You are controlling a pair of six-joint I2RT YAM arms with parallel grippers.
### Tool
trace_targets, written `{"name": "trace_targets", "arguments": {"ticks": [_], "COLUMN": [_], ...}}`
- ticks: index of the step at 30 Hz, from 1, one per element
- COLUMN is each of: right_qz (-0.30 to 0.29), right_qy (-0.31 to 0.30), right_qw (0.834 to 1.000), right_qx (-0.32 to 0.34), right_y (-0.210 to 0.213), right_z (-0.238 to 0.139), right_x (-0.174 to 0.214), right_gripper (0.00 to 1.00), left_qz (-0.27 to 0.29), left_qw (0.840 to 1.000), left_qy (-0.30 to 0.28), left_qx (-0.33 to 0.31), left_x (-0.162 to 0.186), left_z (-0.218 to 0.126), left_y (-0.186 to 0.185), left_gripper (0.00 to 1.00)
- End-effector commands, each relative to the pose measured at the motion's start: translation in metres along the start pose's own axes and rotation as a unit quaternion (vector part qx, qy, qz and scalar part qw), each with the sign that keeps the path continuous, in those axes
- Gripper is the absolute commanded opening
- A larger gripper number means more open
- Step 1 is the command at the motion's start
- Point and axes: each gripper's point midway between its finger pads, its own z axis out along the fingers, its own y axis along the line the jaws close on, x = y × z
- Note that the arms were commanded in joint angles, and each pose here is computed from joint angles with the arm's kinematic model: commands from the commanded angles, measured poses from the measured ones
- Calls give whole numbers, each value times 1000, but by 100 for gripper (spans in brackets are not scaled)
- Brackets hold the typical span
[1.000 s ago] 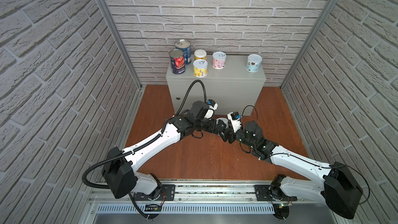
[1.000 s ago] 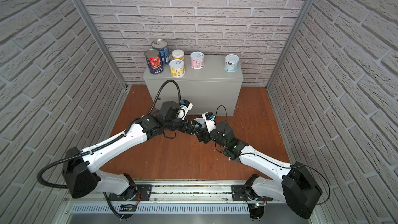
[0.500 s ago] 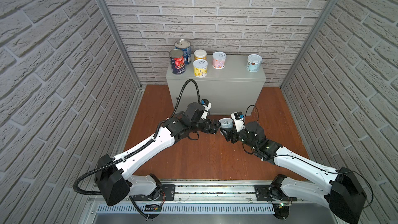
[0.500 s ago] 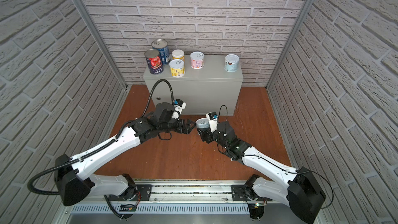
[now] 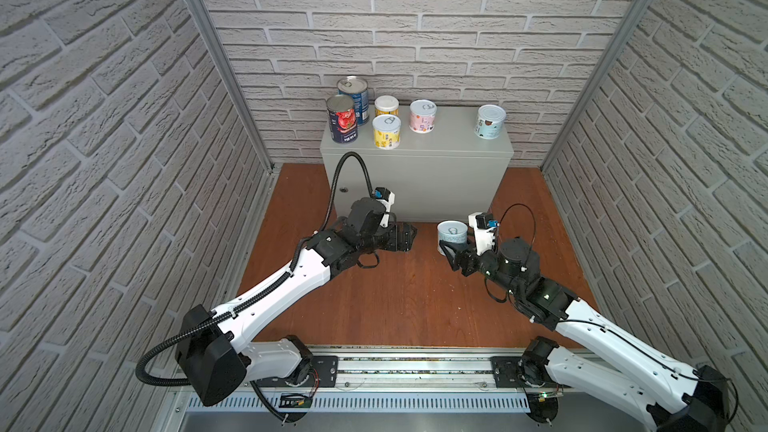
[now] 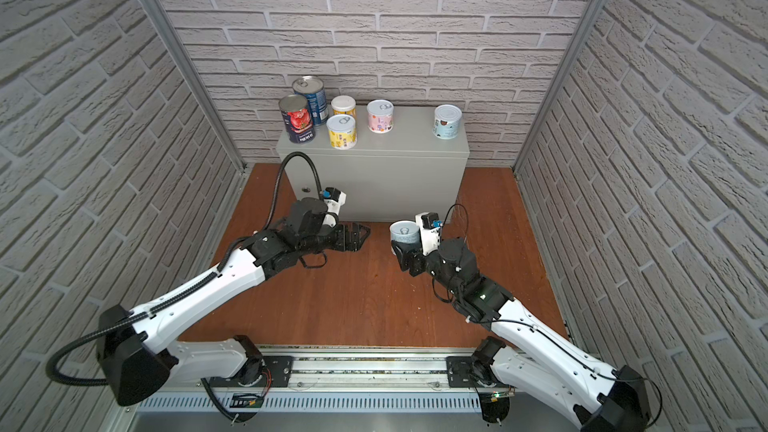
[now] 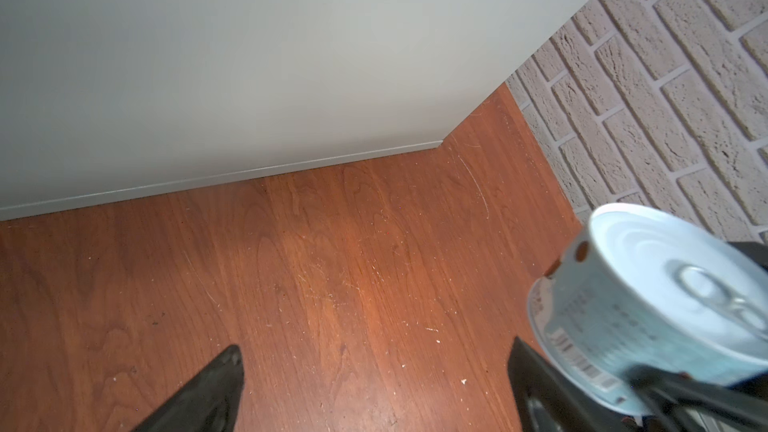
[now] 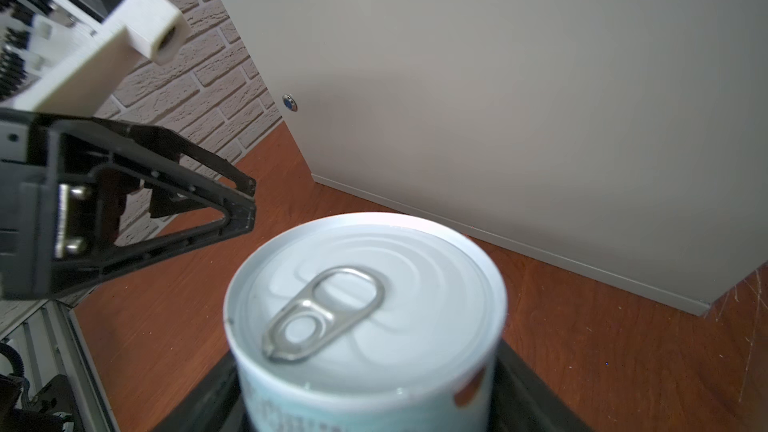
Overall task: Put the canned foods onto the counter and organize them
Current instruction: 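Open the left gripper and draw it back while the right gripper lifts the can, then raise the silver can with the right gripper onto the cabinet top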
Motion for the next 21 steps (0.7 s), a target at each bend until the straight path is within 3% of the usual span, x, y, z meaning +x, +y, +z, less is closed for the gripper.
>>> {"name": "trace_targets", "arguments": {"ticks": [1, 11, 15, 21], "right_qz": [17, -26, -74, -82], "right_qy": [-87, -150, -149, -171], "right_qw": [996, 988, 986, 982], "right_qx": [-12, -1, -14, -18], "right_y": [10, 23, 39, 44], "right_z": [-23, -50, -44, -24], "right_x": [-59, -130, -164, -212], "right_gripper": [69, 70, 70, 70], "left_qz": [-8, -21, -22, -28], "left_qw": [999, 999, 999, 999], "left_qy": [-37, -46, -42, -43], "left_qx": [-4, -17, -16, -11], "left_x": [-13, -7, -5, 2], "left_z": [-6, 14, 22, 24], "left_y": [4, 19, 21, 23], "left_gripper": [98, 98, 98, 98]}}
